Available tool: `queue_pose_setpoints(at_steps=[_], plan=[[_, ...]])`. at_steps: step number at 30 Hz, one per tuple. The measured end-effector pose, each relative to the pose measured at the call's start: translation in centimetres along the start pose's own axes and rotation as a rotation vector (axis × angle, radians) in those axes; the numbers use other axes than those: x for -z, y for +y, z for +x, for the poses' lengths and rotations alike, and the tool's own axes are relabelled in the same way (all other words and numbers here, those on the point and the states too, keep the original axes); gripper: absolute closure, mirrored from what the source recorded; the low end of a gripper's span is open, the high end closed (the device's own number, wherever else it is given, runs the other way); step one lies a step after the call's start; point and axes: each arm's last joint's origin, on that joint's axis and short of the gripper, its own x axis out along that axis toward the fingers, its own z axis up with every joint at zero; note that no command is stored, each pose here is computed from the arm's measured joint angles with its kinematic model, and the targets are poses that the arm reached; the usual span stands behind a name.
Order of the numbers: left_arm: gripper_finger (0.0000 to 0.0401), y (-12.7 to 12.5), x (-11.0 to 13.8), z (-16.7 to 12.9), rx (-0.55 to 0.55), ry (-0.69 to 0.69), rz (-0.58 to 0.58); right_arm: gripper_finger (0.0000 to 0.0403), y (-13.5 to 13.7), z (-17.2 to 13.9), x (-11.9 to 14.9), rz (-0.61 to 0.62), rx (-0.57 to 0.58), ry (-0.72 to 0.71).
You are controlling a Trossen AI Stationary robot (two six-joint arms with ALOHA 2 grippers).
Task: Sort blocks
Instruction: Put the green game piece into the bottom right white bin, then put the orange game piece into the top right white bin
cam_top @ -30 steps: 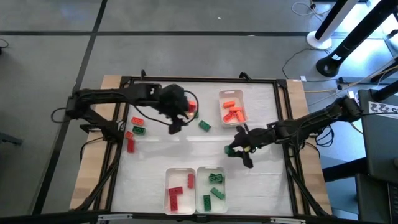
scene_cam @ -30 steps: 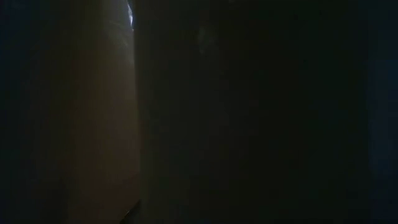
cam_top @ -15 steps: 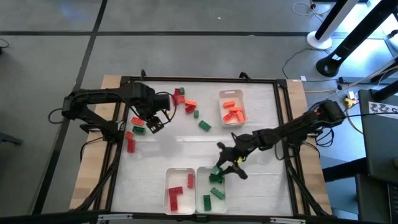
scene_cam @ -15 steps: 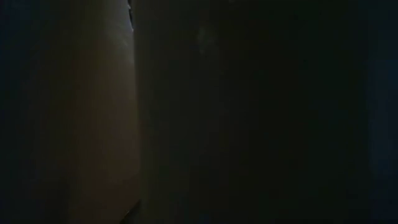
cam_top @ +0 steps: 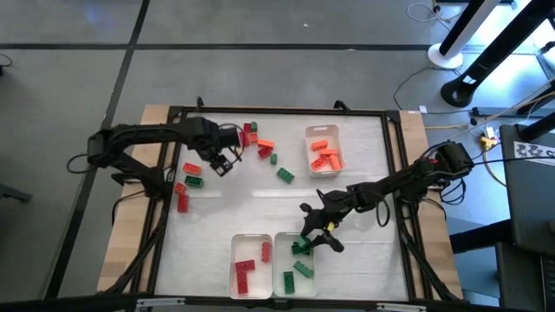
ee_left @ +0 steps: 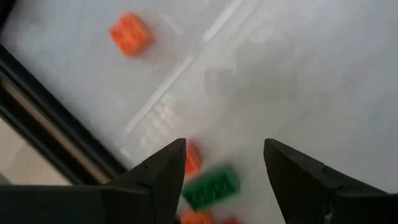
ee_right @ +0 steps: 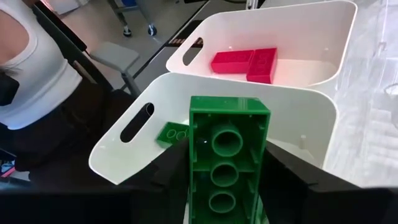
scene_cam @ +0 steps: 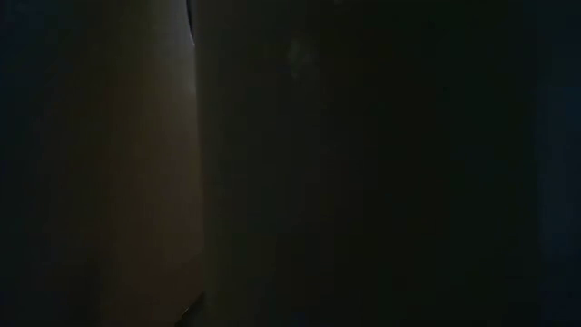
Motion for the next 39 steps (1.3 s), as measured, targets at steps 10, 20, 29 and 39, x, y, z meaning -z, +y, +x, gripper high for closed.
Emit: queue_pose_setpoints(at_steps=[10,20,29,39], plan=[[0.0196,5.8,-2.6,4.8,-0.005,-0.082,-0.289,0.0245,0.0,0.0,0.0,-0.001,0.001,-0.004],[0.0196,8.1,-2.5,8.8,-0.002,-0.174,-0.406,0.0195,-0.1,0.0,0.0,0.002,0.03,-0.004],[0.0196,8.1,-1.6,10.7,0.013,-0.183,-0.426,0.0151,-0.2,0.0,0.0,0.05,0.069,-0.014],[0.0196,7.7,-2.1,12.3,0.01,-0.206,-0.41,0.015,0.0,0.0,-0.2,-0.005,0.013,-0.019]])
